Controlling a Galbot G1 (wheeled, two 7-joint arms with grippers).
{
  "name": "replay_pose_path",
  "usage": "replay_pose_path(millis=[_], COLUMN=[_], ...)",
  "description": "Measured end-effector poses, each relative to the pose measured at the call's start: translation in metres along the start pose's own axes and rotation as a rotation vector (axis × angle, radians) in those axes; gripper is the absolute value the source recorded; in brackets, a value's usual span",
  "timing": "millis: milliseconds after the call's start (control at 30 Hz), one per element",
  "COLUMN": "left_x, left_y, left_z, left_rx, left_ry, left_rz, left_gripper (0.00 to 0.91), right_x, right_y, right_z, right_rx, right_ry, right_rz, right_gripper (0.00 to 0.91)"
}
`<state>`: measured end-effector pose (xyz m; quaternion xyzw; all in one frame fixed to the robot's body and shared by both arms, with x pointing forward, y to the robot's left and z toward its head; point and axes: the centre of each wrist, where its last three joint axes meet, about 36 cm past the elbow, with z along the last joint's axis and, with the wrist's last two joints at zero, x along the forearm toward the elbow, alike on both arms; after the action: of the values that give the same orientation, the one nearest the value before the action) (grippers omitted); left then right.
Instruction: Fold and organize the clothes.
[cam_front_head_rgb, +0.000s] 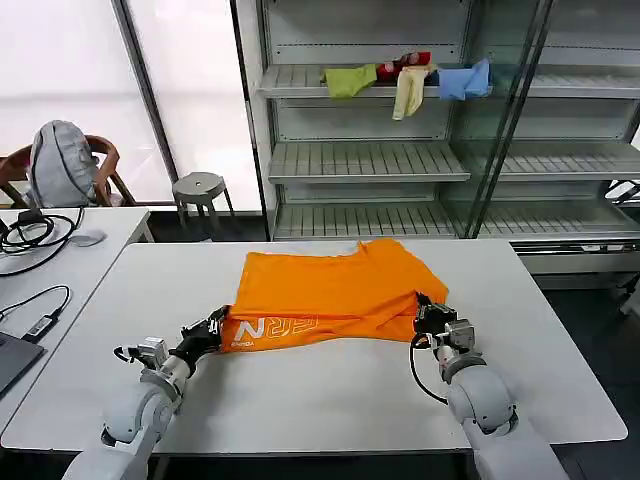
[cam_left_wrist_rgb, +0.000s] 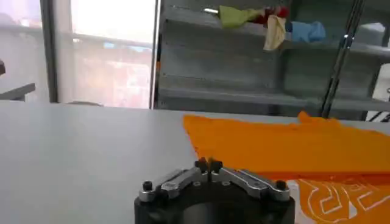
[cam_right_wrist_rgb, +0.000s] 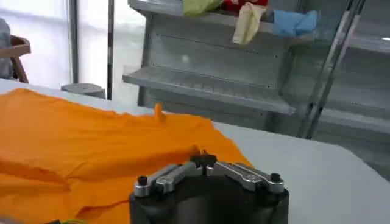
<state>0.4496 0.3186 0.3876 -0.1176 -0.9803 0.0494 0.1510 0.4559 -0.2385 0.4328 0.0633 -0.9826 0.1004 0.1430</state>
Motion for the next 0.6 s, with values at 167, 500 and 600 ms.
replay_pose_path(millis=[167,500,600], left_x=[-0.001,0.009,0.018], left_y=[0.0,0.006,0.003], left_z=[0.003,0.003,0.001], left_rx=[-0.008,-0.031,-0.038], left_ry=[0.003,-0.003,0.001], left_rz=[-0.001,-0.028,-0.03], left_gripper=[0.907,0.907,0.907], right_x=[-0.003,0.016,0.031], right_y=[0.004,-0.009,-0.017], right_z=[0.002,-0.001,-0.003], right_rx=[0.008,0.016,0.016], right_ry=[0.007,0.014,0.007], right_rz=[0.006,0.039,0.045], right_gripper=[0.907,0.907,0.907])
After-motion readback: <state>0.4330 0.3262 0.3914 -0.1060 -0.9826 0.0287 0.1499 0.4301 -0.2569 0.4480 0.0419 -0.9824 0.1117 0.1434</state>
